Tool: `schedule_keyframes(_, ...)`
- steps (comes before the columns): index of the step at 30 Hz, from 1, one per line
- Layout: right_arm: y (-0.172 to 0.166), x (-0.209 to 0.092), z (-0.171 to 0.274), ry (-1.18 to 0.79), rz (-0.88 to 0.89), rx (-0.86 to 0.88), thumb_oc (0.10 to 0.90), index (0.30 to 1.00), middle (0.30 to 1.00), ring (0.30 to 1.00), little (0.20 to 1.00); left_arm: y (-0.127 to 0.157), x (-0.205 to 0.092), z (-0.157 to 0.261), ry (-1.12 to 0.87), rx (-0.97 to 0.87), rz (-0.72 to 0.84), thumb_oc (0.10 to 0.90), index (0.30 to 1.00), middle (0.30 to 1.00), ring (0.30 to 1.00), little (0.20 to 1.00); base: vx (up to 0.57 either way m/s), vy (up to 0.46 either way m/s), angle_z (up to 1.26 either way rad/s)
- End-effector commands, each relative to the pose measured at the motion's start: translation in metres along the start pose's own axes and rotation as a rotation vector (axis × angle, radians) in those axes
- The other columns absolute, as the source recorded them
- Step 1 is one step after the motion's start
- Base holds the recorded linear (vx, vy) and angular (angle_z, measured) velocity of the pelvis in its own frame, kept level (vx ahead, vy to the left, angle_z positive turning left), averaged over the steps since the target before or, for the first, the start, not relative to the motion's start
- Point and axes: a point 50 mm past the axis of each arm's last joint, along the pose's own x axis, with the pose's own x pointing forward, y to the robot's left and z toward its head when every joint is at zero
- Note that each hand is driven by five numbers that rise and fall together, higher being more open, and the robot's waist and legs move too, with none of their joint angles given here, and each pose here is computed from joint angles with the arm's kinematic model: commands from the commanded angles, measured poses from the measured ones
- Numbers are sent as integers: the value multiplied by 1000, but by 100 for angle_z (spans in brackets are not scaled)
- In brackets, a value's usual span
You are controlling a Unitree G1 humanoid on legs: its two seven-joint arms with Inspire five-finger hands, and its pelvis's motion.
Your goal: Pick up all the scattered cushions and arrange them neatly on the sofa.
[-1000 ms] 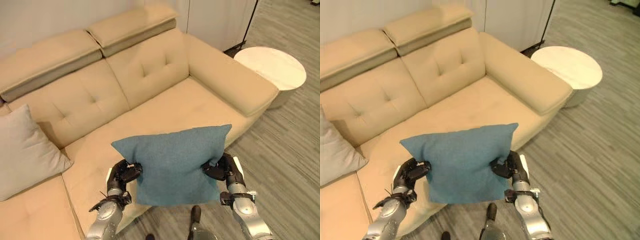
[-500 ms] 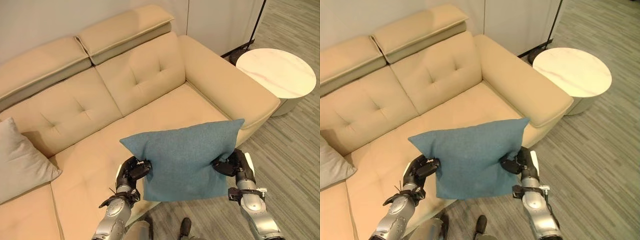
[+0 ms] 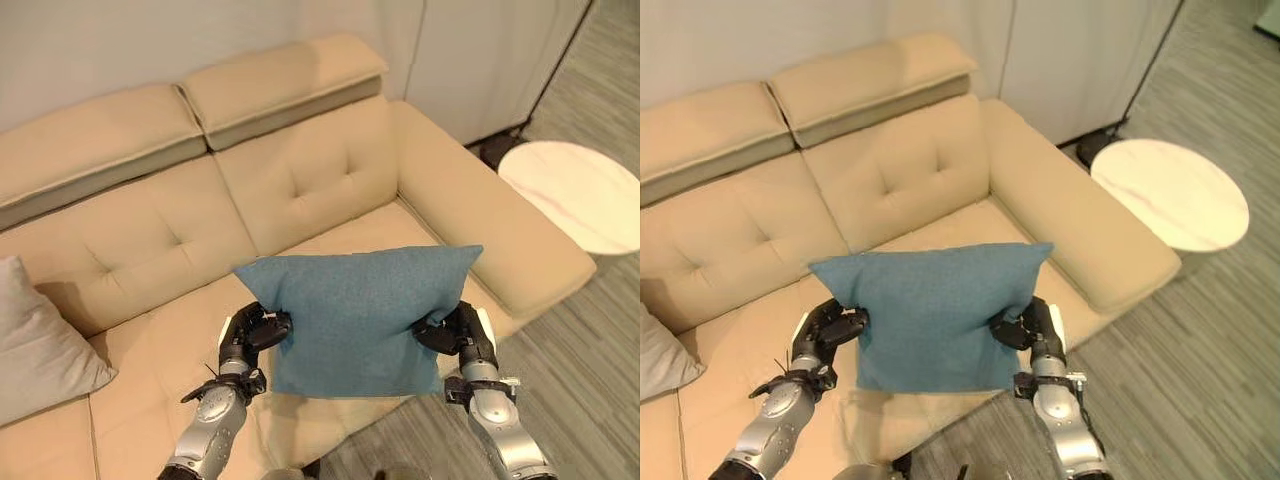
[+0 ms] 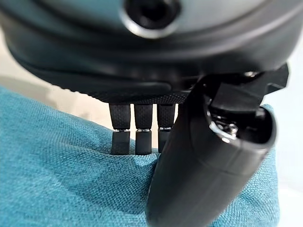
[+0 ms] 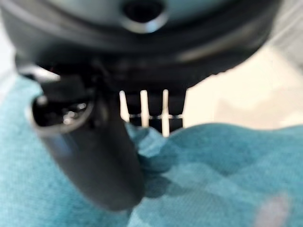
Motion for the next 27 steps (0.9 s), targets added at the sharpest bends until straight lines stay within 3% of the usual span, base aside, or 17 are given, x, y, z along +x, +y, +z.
schedule_keyframes(1,27,17,83,-399,117,99,400,300,300,300,300,-65,-1,45,-263,-101,-285,400,300,300,300,300,186,-236,64)
schedule_keyframes(9,17,17,82,-399,95,102,400,300,300,300,300,-75,0,42,-247,-133,-313,400,300,300,300,300,44,-338,101)
schedule_keyframes(17,3,13,77,-384,32,120,400,300,300,300,300,-86,0,39,-233,-118,-356,400,300,300,300,300,-66,-143,96)
schedule_keyframes(27,12,10,66,-337,55,136,400,300,300,300,300,-72,-2,35,-213,-96,-317,400,300,300,300,300,15,23,10)
